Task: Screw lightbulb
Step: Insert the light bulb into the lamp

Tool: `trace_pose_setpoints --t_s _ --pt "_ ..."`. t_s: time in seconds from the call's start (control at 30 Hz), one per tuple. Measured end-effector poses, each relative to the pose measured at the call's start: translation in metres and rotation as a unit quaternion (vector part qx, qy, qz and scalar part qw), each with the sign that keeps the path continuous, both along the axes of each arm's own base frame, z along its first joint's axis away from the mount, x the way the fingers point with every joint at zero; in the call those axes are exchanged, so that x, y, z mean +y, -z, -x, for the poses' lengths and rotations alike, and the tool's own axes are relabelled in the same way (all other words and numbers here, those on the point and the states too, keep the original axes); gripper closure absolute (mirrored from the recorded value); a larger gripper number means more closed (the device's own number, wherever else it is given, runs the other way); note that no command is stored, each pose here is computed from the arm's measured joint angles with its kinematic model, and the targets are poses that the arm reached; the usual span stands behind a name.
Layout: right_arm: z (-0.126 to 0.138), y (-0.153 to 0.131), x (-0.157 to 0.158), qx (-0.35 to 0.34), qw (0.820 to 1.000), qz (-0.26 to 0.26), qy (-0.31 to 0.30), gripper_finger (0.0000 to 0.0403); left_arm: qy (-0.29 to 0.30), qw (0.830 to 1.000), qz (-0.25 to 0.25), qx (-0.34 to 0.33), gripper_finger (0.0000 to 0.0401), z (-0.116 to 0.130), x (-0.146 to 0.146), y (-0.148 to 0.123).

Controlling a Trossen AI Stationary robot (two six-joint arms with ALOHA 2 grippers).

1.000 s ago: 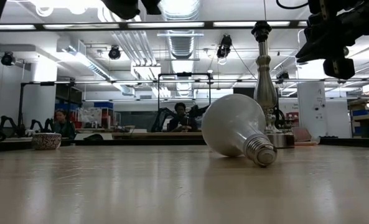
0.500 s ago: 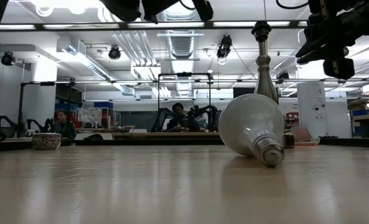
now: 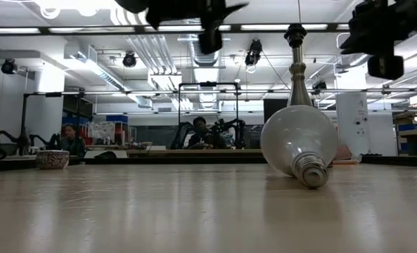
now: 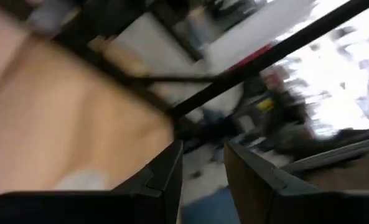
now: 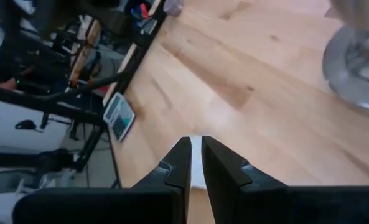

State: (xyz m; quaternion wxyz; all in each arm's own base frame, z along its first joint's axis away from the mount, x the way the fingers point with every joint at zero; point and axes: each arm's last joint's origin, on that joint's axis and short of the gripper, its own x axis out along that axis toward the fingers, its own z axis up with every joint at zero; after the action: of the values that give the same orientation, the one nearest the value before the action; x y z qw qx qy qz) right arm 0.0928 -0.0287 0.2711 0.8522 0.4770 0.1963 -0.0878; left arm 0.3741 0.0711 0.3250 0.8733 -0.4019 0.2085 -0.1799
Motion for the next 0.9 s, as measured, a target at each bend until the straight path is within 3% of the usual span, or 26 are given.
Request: trace_pose_setpoints --t_s 0.1,0.23,0.4,0.6,0.73,0.9 --pt "0.01 -0.005 0.005 0.023 1.0 -0.014 -0.003 0.0369 -0.023 0.995 -0.045 0.092 0.0293 0.016 -0.008 0.009" --pt "0.025 -0.012 0.011 0.062 0.998 -0.023 0.005 0.0367 -0.053 0.974 -0.119 0.184 0.0294 0.034 -0.023 0.015" --pt "0.037 -0.022 0.014 0.089 0.995 -0.02 0.028 0.0367 -0.06 0.965 -0.158 0.198 0.0294 0.033 -0.047 0.025" --pt "0.044 -0.032 0.017 0.092 0.995 -0.018 0.033 0.0367 -0.067 0.971 -0.12 0.196 0.0294 0.027 -0.088 0.053" --pt "0.046 -0.034 0.018 0.094 0.995 0.022 0.011 0.037 -0.175 0.963 -0.062 0.194 0.0294 0.027 -0.113 0.066" --pt "0.048 -0.03 0.019 0.119 0.989 0.089 -0.026 0.0368 -0.31 0.934 0.008 0.178 0.0294 0.021 -0.135 0.081"
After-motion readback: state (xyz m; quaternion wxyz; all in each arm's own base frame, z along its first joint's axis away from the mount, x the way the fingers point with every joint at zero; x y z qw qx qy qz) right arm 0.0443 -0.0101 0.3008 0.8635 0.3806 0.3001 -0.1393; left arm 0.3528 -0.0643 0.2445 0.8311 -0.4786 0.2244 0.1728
